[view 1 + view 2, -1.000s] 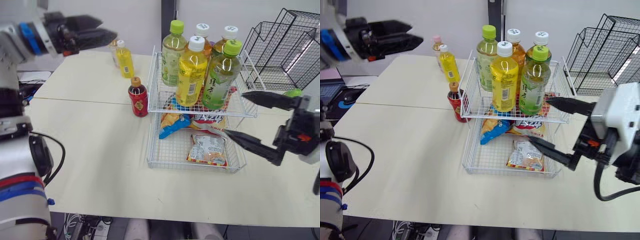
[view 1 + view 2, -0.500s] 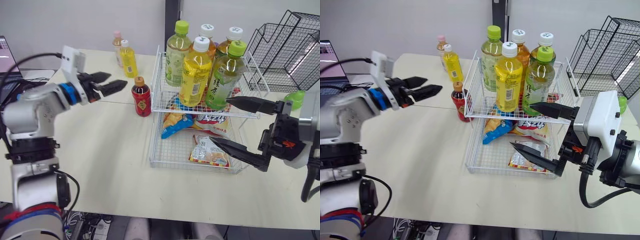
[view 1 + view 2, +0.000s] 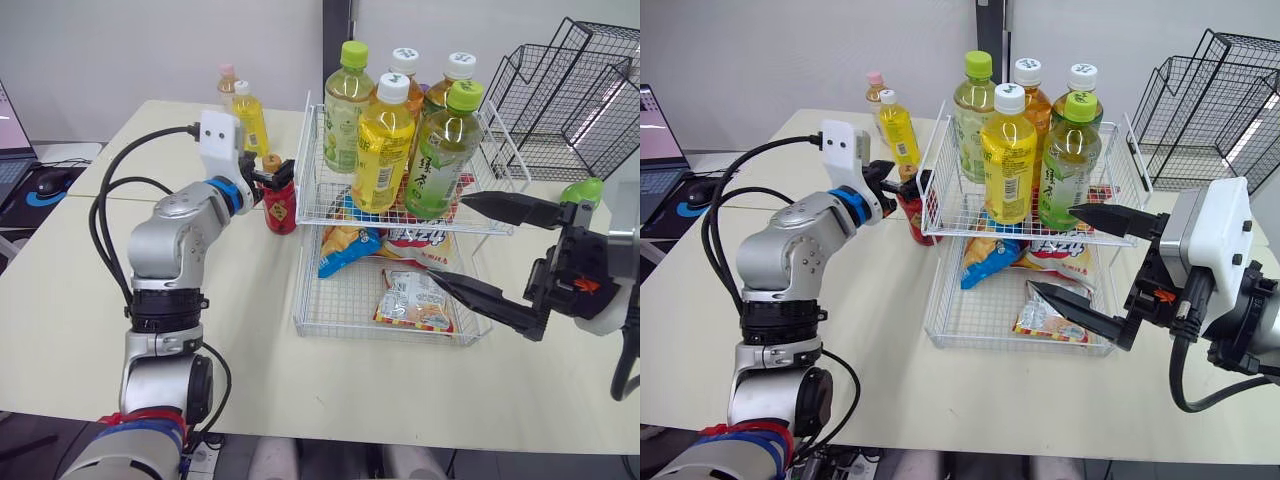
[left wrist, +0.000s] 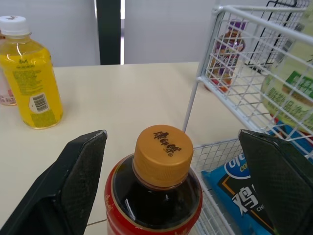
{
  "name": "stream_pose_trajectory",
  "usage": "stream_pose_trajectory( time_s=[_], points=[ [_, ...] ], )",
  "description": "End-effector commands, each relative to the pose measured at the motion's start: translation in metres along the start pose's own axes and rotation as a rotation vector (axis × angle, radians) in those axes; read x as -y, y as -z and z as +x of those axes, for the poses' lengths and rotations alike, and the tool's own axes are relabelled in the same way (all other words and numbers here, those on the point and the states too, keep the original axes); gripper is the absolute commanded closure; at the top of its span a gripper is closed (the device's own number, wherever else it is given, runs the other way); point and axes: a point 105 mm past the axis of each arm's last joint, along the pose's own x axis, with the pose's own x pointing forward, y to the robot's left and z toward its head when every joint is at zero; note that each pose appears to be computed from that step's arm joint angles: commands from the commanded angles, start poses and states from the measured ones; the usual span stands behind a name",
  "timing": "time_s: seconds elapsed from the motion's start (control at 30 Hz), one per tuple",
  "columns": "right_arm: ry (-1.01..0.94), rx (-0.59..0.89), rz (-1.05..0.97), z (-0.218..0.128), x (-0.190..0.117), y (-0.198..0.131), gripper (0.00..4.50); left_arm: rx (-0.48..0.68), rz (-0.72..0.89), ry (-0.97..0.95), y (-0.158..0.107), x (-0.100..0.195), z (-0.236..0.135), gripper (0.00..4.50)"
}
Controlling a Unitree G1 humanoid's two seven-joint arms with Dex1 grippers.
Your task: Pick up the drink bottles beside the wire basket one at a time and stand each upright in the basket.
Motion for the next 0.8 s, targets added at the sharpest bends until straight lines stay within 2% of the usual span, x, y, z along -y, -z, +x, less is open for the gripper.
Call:
stream_pose_trajectory(
  time_s=[0.03,0.1,0.2,0.47,0.63,0.8],
  points=[
    [0.002,0.022,-0.028,-0.001,-0.001,-0.008,0.0,0.052,0.063,-0.025,-0.015,0.002,0.005,0.02],
    [0.003,0.022,-0.024,-0.001,-0.001,-0.008,0.0,0.052,0.072,-0.027,-0.013,0.004,0.008,0.02],
    [0.003,0.022,-0.02,-0.001,-0.002,-0.008,0.0,0.052,0.085,-0.032,-0.01,0.004,0.012,0.62],
    [0.009,0.026,-0.019,-0.002,-0.001,-0.01,0.0,0.087,0.099,-0.025,-0.014,0.01,0.022,3.13],
    [0.021,0.025,-0.024,-0.005,-0.001,-0.011,0.0,0.117,0.13,-0.026,-0.022,0.005,0.009,3.14],
    [0.033,-0.001,-0.022,-0.009,-0.004,-0.009,0.0,0.144,0.197,0.045,-0.05,-0.002,-0.007,3.14]
  ],
)
